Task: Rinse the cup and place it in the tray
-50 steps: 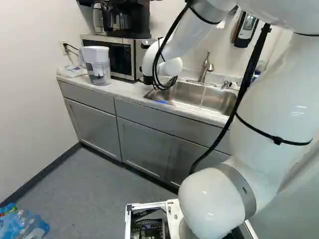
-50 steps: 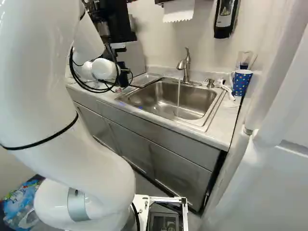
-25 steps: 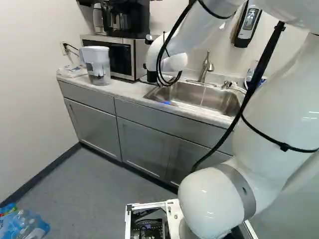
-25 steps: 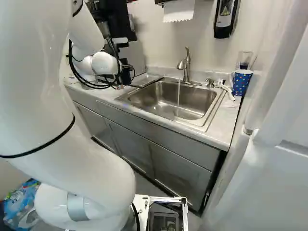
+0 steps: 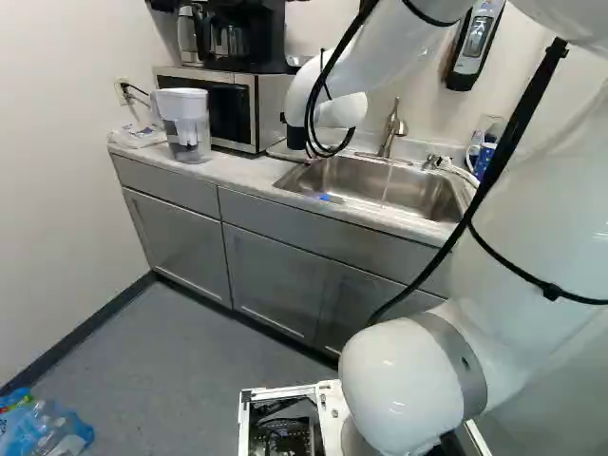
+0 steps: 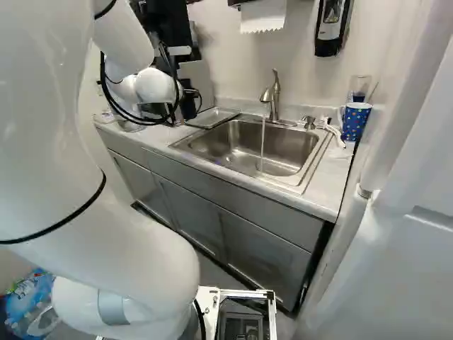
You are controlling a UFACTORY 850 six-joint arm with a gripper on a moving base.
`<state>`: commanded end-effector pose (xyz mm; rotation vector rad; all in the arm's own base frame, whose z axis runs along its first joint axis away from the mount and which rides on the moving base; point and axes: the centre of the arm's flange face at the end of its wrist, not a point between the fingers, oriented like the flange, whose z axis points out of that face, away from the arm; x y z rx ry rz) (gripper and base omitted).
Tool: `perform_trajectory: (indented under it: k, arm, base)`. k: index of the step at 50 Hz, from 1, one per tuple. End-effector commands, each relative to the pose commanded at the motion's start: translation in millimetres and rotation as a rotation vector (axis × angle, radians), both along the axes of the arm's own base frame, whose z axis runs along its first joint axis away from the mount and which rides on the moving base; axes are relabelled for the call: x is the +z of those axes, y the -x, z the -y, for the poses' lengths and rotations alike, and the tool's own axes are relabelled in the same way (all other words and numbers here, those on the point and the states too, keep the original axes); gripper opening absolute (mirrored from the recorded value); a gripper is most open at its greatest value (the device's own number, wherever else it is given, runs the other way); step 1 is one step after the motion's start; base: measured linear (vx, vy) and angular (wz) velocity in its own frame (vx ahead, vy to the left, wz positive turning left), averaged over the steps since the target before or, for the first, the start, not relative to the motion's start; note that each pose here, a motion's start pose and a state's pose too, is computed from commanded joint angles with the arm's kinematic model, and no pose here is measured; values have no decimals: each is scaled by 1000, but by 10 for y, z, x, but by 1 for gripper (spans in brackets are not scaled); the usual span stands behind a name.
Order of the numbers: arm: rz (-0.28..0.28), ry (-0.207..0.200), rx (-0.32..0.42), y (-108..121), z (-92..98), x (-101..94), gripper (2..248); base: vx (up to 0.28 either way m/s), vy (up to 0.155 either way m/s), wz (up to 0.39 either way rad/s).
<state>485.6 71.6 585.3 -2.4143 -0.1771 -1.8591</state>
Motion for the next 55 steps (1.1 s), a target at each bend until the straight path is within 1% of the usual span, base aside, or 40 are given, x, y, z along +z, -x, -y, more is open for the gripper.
perform_trajectory:
  k: [29,55]
  arm:
    - [-28,3,-51,20,255,-26,126]
    - [-28,2,-114,29,559,-27,126]
  base:
    - [0,0,0]
    - [0,0,0]
